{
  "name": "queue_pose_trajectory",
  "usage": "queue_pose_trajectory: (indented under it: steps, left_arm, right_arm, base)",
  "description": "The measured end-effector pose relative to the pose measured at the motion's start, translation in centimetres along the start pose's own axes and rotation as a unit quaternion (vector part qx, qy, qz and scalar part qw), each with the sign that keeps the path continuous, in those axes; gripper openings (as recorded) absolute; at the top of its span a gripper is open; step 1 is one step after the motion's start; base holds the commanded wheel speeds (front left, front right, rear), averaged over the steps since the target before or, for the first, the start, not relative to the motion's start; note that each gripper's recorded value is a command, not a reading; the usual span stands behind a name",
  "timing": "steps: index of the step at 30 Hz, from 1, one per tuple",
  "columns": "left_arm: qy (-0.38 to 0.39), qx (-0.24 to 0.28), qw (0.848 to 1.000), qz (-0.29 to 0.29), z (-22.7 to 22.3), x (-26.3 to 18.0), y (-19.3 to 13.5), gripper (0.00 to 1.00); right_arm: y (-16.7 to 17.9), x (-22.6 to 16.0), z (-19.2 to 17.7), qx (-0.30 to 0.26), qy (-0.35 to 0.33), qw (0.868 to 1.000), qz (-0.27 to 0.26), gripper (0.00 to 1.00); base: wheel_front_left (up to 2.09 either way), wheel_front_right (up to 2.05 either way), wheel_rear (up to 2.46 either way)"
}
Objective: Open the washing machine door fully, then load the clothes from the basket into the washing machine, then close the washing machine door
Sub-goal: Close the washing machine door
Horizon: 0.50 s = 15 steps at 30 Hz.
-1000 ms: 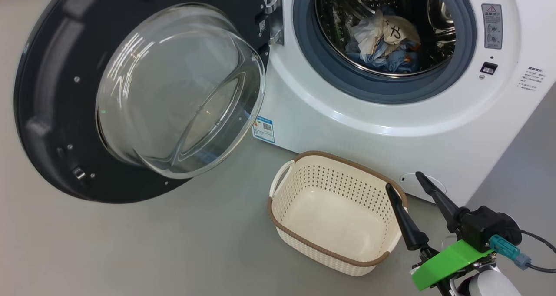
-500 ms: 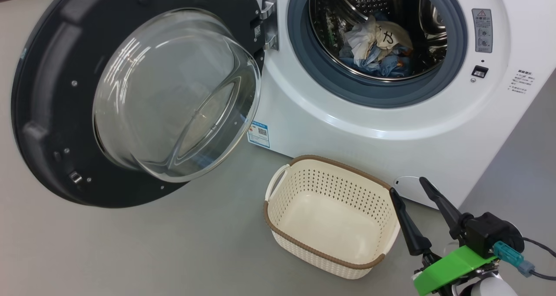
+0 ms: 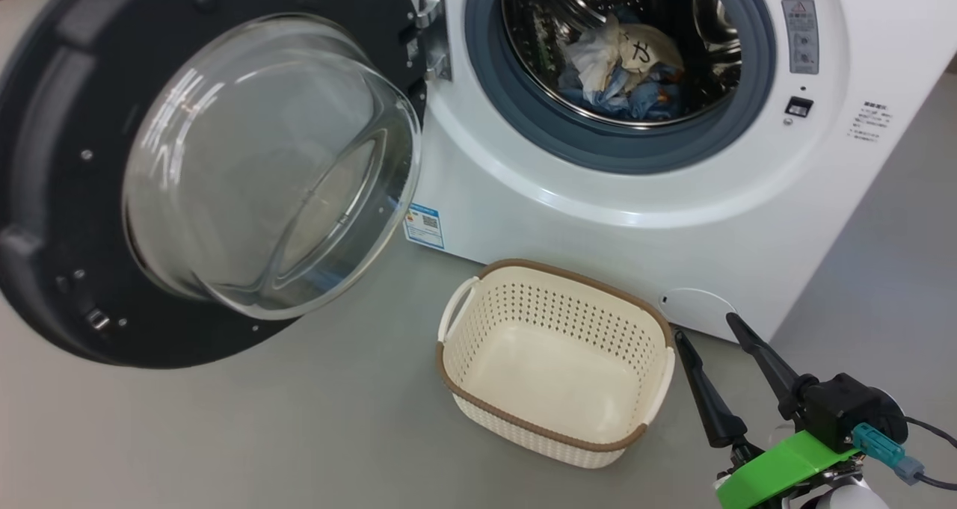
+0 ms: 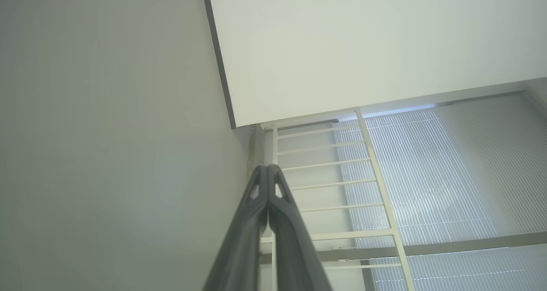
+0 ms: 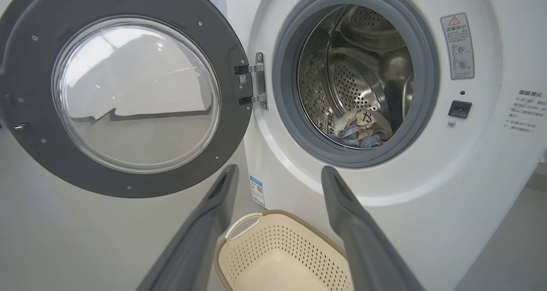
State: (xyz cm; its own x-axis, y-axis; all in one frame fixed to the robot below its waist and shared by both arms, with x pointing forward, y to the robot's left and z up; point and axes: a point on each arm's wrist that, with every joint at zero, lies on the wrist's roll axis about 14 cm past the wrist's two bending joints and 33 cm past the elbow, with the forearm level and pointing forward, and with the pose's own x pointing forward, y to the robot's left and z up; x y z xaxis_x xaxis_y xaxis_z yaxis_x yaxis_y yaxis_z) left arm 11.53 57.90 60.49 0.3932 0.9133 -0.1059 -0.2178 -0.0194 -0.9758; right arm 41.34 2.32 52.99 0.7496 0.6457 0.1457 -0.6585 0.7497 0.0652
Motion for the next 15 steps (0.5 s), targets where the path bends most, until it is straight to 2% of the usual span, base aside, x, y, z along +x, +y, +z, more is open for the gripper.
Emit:
queue_pose_trajectory:
  steps: [7, 15]
  left_arm:
    - [0.047, -0.032, 0.998, 0.001, -3.6, 2.2, -2.5, 0.00]
    - [0.096, -0.019, 0.995, 0.005, -8.9, 4.0, -4.1, 0.00]
  right_arm:
    - [-1.9, -0.8, -1.0, -0.001, 0.012, 1.000, -0.023, 1.00]
    - [-4.3, -1.9, -2.0, -0.001, 0.023, 0.998, -0.053, 1.00]
  base:
    - [0.00, 0.00, 0.00]
    - [0.00, 0.00, 0.00]
